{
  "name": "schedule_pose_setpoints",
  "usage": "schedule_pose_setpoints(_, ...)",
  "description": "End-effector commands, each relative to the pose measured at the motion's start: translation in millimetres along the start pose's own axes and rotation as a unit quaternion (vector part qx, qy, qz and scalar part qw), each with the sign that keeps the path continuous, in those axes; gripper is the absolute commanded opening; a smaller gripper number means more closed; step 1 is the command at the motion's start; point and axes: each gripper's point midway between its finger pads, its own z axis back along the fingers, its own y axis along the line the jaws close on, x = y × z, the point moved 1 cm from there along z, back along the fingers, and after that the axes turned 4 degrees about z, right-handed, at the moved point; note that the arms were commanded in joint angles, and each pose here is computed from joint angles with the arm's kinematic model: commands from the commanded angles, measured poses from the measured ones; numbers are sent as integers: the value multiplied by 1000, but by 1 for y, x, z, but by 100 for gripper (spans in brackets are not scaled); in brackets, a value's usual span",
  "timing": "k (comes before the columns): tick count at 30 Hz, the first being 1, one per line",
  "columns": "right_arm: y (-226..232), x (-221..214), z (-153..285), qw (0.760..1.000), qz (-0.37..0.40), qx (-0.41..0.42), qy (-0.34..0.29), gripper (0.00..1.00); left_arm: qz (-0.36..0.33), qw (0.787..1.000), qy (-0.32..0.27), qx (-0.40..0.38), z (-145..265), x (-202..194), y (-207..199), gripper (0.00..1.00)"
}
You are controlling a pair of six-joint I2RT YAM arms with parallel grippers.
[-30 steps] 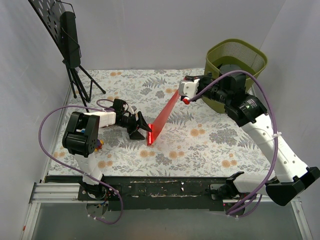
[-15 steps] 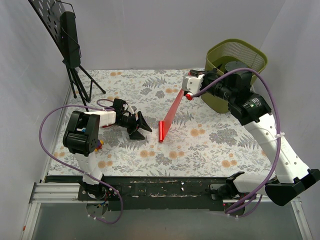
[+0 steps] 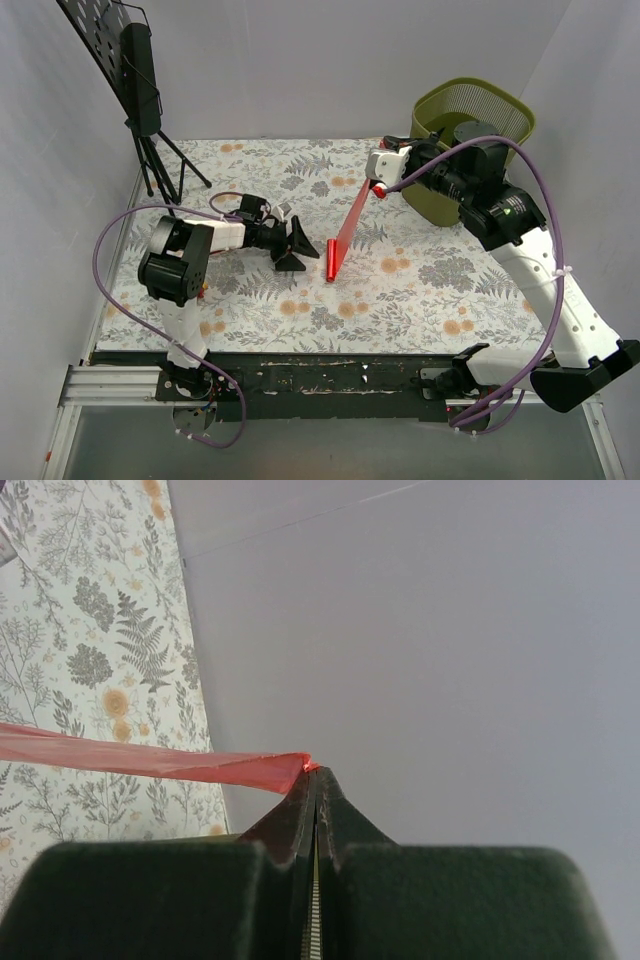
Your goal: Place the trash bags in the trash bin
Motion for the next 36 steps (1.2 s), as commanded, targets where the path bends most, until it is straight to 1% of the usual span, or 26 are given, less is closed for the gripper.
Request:
schedule_pose_setpoints(1, -33, 9, 27, 998, 26, -55, 7, 1, -42, 996, -34, 68, -31, 13, 30, 70)
schedule_pose_setpoints(5, -45, 11, 31, 997, 15, -70, 9, 1, -40, 995, -34, 82, -41, 19, 32, 70)
schedule_pose_setpoints(8, -45, 8, 33, 997, 22, -70, 18, 1, -31, 994, -35, 95, -44, 22, 36, 69)
schedule_pose_setpoints(13, -34, -5, 38, 997, 23, -63, 40, 1, -18, 992, -38, 120, -45, 21, 49, 67)
schedule_pose_setpoints(18, -28, -19, 48, 996, 23, -64, 64, 1, -13, 991, -39, 129, -46, 19, 54, 67)
schedule_pose_setpoints(22, -14, -36, 59, 994, 25, -57, 92, 1, -13, 990, -41, 137, -47, 19, 56, 66)
schedule_pose_setpoints(25, 12, -56, 68, 992, 28, -35, 117, 1, -12, 989, -41, 143, -47, 17, 59, 66)
schedule_pose_setpoints(27, 20, -67, 75, 990, 32, -37, 131, 1, -10, 988, -40, 146, -48, 16, 60, 66)
schedule_pose_setpoints(32, 12, -92, 97, 983, 15, -63, 172, 1, -7, 987, -37, 157, -50, 13, 66, 66)
schedule_pose_setpoints(34, -1, -89, 100, 983, 11, -84, 164, 1, -6, 987, -33, 156, -52, 13, 67, 66)
schedule_pose_setpoints(36, -21, -74, 95, 987, 7, -97, 129, 1, -8, 988, -29, 153, -55, 12, 66, 66)
